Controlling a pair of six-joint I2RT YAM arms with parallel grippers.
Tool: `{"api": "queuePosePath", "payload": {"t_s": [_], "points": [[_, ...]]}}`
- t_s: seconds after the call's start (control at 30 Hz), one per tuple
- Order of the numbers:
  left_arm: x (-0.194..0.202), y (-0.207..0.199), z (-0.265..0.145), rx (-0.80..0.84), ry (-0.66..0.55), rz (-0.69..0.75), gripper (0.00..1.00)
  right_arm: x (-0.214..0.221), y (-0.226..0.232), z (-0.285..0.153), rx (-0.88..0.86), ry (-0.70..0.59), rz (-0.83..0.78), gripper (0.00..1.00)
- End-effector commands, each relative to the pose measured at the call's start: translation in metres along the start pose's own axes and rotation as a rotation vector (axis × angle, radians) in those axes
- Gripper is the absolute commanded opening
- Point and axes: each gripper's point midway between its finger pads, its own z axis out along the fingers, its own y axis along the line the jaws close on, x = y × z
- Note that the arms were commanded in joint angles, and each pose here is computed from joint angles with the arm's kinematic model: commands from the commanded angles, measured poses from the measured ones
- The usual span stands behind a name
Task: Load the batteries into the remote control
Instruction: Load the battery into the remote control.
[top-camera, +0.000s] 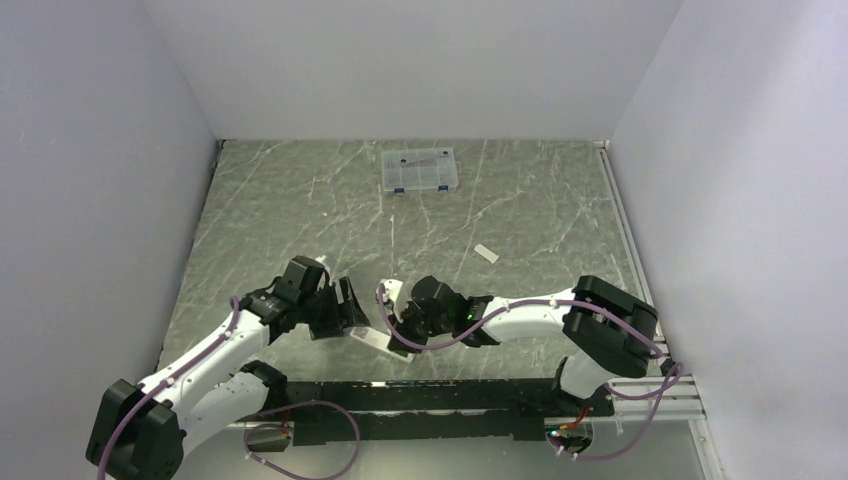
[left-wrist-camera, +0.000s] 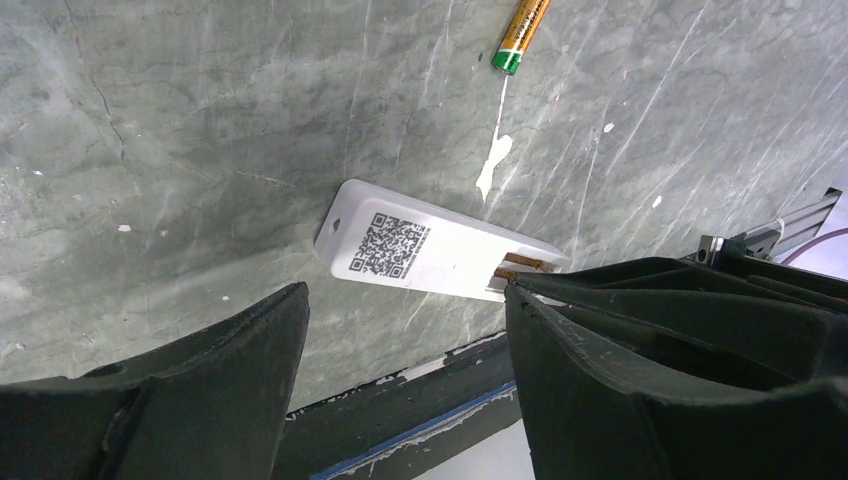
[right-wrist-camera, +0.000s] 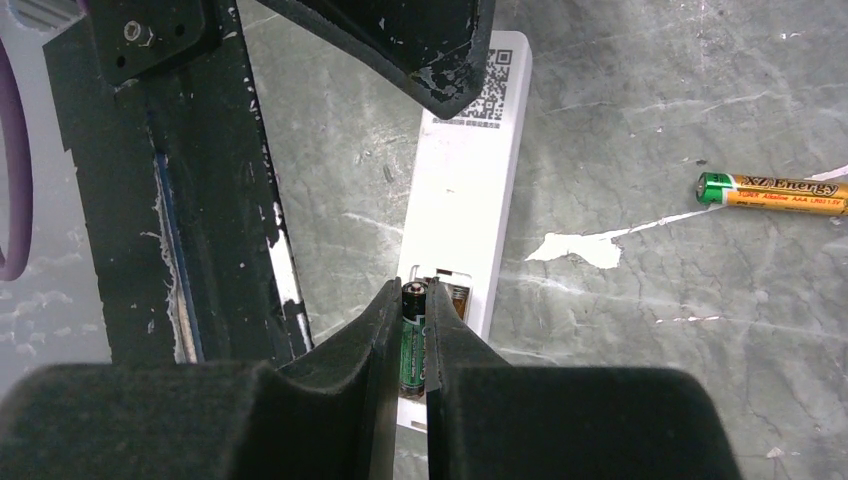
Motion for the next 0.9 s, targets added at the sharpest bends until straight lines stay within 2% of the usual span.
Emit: {"api": "queuePosePath", "payload": {"t_s": [0.0,0.33,0.87], "points": [[-0.0045,-0.0044,0.0006,0.017,-0.02,0.014,0.77,-0.0113,0.0105,-0.0001,-0.038,-0.034,-0.003,0.04],[-0.0052,-0.0047,-0.0001,0.018,-0.025,0.017,0.77,-0.0131,0.0115,0.0034,-0.033,-0.017,0.009,0.16],[-0.0053,-0.0057,-0.0001,0.025,-0.025,0.021,0.77,-0.0196,0.0077,0.0013,0.004,-0.028,0.034,0.23]]}}
